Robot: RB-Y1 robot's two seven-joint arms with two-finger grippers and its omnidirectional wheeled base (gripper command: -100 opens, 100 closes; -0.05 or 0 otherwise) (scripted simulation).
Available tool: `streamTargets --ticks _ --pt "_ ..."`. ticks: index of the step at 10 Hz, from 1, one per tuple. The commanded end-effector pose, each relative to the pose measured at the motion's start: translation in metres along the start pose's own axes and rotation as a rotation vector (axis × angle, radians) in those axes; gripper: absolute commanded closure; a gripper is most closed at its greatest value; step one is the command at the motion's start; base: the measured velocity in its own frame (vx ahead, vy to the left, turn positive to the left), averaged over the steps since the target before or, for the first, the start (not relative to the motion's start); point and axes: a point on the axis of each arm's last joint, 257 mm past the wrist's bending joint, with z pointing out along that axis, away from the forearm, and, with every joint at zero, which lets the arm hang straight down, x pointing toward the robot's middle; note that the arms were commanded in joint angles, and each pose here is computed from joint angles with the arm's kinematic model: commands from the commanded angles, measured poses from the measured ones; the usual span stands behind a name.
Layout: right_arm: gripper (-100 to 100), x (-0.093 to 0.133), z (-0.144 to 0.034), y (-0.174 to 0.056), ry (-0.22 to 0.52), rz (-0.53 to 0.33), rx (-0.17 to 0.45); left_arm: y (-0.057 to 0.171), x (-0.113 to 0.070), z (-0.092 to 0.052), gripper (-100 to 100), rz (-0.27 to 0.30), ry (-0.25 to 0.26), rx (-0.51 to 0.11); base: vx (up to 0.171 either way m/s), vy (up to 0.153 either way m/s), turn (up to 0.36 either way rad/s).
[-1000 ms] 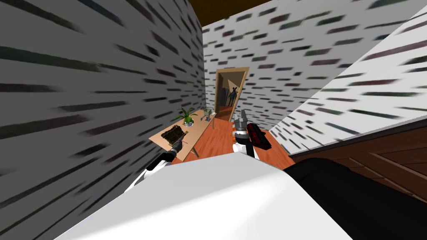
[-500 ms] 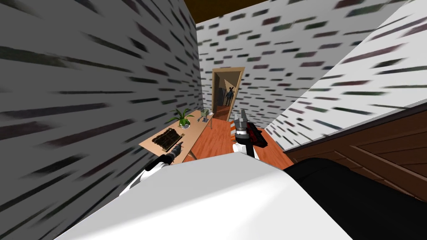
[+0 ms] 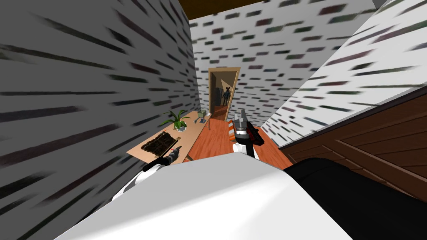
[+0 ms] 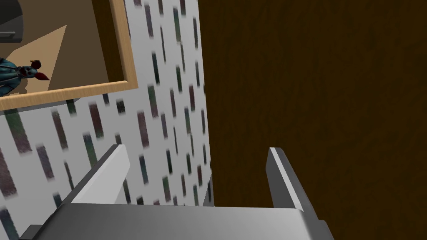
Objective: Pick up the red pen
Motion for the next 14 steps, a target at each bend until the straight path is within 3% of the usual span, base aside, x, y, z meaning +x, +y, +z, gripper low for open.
streamTargets --ticks 1,2,3,4,5,6,7,8,9,11,12,14 --pt "0 0.000 0.000 0.000 0.000 0.000 0.000 0.014 -0.001 0.000 -100 0.002 0.010 -0.046 0.062 -0.013 -0.061" --pt "0 0.000 0.000 0.000 0.000 0.000 0.000 0.034 -0.007 -0.002 -100 0.002 0.019 -0.105 0.069 -0.023 -0.110" --pt "0 0.000 0.000 0.000 0.000 0.000 0.000 0.037 -0.006 -0.002 -100 0.002 0.022 -0.114 0.061 -0.013 -0.082" --pt "0 0.000 0.000 0.000 0.000 0.000 0.000 0.058 -0.012 -0.005 -100 0.002 0.033 -0.176 0.071 -0.011 -0.140" --pt "0 0.000 0.000 0.000 0.000 0.000 0.000 0.059 -0.012 -0.005 -100 0.002 0.034 -0.179 0.062 -0.001 -0.060" --pt "0 0.000 0.000 0.000 0.000 0.000 0.000 0.077 -0.018 -0.009 -100 0.001 0.042 -0.233 0.073 -0.010 -0.136" --pt "0 0.000 0.000 0.000 0.000 0.000 0.000 0.079 -0.017 -0.010 -100 0.000 0.046 -0.242 0.061 -0.005 -0.053" --pt "0 0.000 0.000 0.000 0.000 0.000 0.000 0.098 -0.022 -0.016 -100 -0.002 0.057 -0.300 0.073 -0.014 -0.102" --pt "0 0.000 0.000 0.000 0.000 0.000 0.000 0.098 -0.022 -0.016 -100 -0.002 0.057 -0.300 0.056 -0.011 -0.065" --pt "0 0.000 0.000 0.000 0.000 0.000 0.000 0.130 -0.034 -0.028 -100 -0.008 0.074 -0.399 0.081 -0.002 -0.143" --pt "0 0.000 0.000 0.000 0.000 0.000 0.000 0.132 -0.033 -0.029 -100 -0.009 0.078 -0.407 0.070 -0.006 -0.051" --pt "0 0.000 0.000 0.000 0.000 0.000 0.000 0.158 -0.042 -0.044 -100 -0.018 0.094 -0.494 0.067 -0.006 -0.113"
